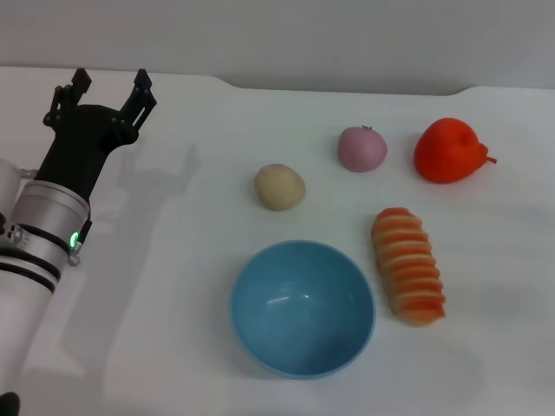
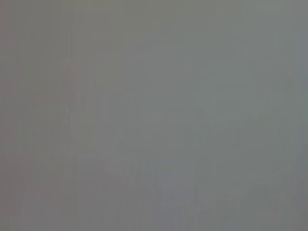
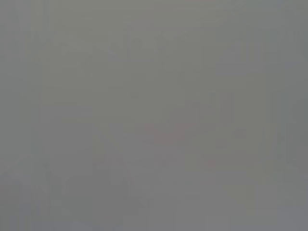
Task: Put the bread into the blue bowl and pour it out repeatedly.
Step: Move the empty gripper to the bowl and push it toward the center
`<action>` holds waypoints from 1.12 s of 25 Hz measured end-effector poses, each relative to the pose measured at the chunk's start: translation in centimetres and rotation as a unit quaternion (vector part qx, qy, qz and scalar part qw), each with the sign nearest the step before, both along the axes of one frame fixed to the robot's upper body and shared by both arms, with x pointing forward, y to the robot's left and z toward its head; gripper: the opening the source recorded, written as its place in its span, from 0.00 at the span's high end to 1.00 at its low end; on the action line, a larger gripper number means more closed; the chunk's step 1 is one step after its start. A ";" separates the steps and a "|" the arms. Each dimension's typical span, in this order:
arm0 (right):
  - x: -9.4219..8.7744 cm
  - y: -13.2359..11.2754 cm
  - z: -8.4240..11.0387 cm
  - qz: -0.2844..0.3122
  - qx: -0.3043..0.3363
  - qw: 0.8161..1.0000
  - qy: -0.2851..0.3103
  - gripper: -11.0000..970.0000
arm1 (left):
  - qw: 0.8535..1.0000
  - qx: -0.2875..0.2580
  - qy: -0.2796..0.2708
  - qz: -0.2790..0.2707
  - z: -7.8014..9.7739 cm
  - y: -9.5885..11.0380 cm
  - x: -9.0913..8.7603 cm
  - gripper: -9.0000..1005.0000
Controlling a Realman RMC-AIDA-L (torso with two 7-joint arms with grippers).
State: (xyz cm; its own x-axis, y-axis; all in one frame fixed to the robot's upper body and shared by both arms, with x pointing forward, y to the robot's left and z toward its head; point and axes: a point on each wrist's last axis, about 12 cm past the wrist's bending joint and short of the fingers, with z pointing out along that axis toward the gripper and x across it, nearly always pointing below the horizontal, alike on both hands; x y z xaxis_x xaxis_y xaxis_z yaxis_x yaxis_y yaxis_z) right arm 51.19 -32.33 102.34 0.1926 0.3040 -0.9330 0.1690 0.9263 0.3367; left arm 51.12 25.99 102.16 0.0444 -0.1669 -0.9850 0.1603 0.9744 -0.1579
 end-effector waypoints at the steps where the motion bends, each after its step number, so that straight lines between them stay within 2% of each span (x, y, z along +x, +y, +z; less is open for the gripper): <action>1: 0.2 0.0 0.1 0.002 -0.005 1.000 0.000 0.54 | 1.000 -0.003 0.008 -0.001 -0.1 0.1 0.0 0.14; 6: 1.1 0.1 0.1 0.011 -0.012 1.000 0.015 0.54 | 0.999 -0.015 0.041 -0.006 -0.8 0.1 0.1 0.14; 14: 2.7 0.5 0.0 0.023 -0.013 0.999 0.046 0.54 | 0.999 -0.008 0.046 -0.006 -0.9 0.2 0.2 0.14; 17: 2.8 0.6 -0.1 0.026 -0.012 0.998 0.050 0.54 | 0.999 0.003 0.044 -0.023 -0.4 -0.3 1.4 0.14; 23: 2.4 1.0 -0.5 0.028 -0.003 0.998 0.061 0.54 | 0.990 0.051 0.105 -0.077 0.8 -2.7 6.4 0.14; 28: 1.9 1.2 -0.9 0.027 0.003 0.997 0.067 0.54 | 0.988 0.051 0.114 -0.093 2.6 -3.6 8.4 0.14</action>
